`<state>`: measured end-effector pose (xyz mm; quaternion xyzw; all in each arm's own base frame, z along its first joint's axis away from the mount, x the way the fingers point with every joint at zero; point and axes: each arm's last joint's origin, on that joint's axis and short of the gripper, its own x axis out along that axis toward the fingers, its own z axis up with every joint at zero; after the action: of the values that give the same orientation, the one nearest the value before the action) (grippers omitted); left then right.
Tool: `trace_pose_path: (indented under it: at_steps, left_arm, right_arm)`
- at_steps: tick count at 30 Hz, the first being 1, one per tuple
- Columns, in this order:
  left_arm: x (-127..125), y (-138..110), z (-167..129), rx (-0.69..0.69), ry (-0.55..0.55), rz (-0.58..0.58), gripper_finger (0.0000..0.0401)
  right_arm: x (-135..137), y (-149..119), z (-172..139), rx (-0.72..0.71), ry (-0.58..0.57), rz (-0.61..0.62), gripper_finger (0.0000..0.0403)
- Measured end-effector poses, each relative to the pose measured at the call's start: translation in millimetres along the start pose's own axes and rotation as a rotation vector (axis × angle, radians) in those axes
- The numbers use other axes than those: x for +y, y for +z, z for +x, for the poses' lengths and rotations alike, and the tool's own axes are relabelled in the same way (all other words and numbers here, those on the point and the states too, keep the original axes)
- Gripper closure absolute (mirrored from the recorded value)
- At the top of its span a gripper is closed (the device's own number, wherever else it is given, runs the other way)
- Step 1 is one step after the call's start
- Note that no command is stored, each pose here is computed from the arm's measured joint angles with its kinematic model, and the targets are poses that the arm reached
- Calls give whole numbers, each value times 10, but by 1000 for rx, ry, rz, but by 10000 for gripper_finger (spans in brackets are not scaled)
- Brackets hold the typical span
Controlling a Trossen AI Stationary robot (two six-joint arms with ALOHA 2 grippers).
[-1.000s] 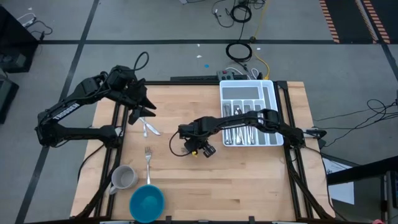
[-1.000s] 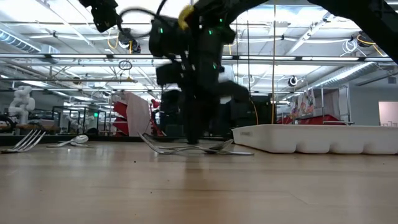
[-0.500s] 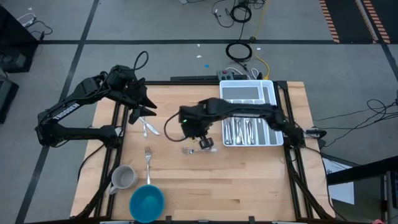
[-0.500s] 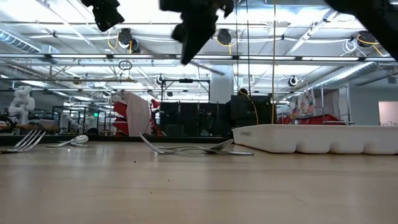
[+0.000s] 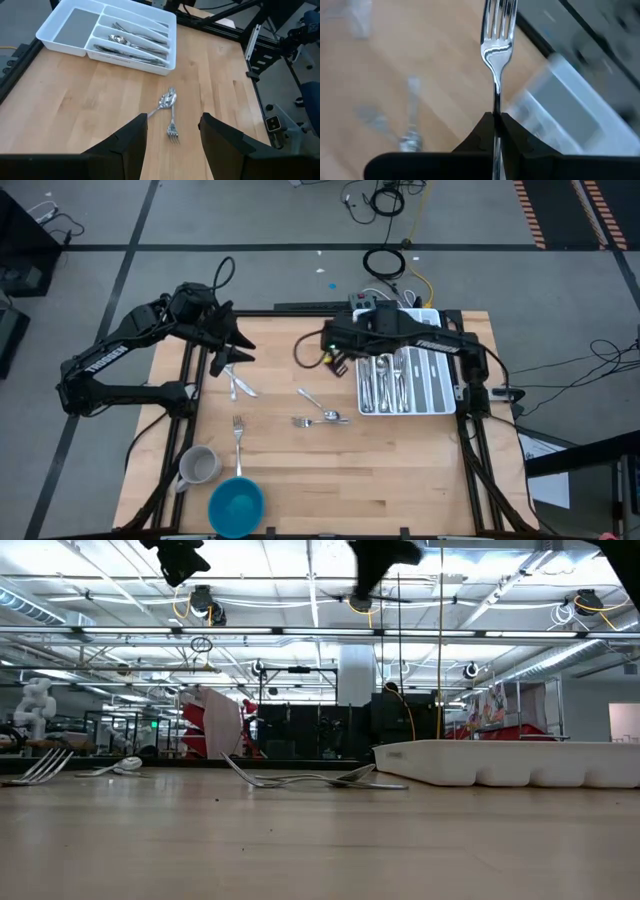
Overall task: Sort silverware
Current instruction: Put the fork into the silverware tray
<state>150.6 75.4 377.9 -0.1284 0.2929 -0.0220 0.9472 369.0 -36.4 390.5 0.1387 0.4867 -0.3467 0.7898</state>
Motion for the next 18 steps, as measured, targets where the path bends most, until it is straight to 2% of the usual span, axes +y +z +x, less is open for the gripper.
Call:
trace_pose_path:
  at_steps: [2, 3, 5, 7, 12, 14, 18]
  left_arm:
    - [1, 3, 0, -2, 3, 1, 216]
    - [2, 6, 0, -5, 5, 3, 216]
    - [3, 13, 0, -11, 8, 2, 216]
    - [4, 16, 0, -14, 10, 3, 216]
    - [4, 15, 0, -13, 12, 3, 216]
    - [4, 13, 0, -11, 11, 1, 216]
    - [6, 12, 0, -10, 20, 5, 216]
  right_arm:
    - [-81, -8, 13, 0, -69, 138, 403]
    - [-111, -5, -4, -19, -67, 195, 403]
    - [-157, -3, -7, -35, -76, 277, 403]
    - [-220, -13, 20, -43, -135, 367, 403]
    - [-303, -170, 278, 51, -212, 454, 403]
    - [-357, -330, 344, 119, -220, 450, 403]
    - [-527, -706, 352, 197, -279, 543, 403]
